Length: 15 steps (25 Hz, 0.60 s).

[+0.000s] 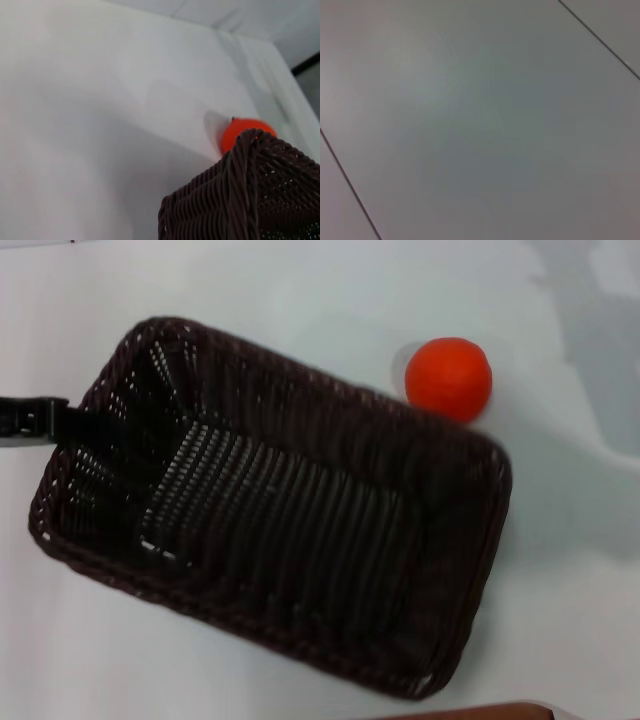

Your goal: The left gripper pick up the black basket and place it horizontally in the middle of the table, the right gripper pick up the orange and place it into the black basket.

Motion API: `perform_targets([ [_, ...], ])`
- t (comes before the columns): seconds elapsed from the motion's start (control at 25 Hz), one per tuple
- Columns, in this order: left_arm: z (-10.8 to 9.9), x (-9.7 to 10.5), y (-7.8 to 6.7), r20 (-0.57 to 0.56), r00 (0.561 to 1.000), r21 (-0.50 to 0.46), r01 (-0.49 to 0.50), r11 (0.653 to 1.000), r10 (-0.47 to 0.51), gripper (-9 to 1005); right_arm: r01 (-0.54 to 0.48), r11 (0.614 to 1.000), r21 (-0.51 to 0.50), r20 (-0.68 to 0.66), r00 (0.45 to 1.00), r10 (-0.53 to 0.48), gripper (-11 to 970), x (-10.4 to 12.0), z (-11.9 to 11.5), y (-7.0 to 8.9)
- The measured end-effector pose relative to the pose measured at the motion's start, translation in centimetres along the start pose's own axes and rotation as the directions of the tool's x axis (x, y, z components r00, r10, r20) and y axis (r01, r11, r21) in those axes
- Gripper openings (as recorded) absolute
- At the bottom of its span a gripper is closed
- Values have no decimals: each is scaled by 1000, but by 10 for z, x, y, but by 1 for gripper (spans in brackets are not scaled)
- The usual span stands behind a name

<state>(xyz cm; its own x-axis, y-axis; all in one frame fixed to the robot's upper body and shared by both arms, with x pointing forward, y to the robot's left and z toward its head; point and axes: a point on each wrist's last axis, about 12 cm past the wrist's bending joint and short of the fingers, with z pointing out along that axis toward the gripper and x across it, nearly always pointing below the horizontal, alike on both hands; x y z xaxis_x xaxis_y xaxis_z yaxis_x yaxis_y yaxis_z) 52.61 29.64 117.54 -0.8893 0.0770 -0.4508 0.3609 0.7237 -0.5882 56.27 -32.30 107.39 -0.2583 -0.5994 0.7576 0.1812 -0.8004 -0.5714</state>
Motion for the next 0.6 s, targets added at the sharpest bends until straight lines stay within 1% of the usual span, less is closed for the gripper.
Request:
perform_targets([
  [0.16,-1,-1,1,45,998,12,44,999,-44,170,-2,1000,-14,14,1000,2,825,-2,1,1],
  [0.28,-4,-1,7,110,989,15,102,995,-103,171,-1,1000,-15,15,1000,1,825,-2,1,1],
  [0.36,-6,0,13,158,976,14,149,989,-149,171,-1,1000,-15,15,1000,1,824,-2,1,1],
  [0.44,-7,3,16,193,965,24,176,984,-177,171,-1,1000,-16,14,1000,1,824,-2,1,1],
  [0.6,-5,10,25,268,933,65,231,971,-240,170,-7,1000,-18,11,1000,7,819,-2,0,2],
])
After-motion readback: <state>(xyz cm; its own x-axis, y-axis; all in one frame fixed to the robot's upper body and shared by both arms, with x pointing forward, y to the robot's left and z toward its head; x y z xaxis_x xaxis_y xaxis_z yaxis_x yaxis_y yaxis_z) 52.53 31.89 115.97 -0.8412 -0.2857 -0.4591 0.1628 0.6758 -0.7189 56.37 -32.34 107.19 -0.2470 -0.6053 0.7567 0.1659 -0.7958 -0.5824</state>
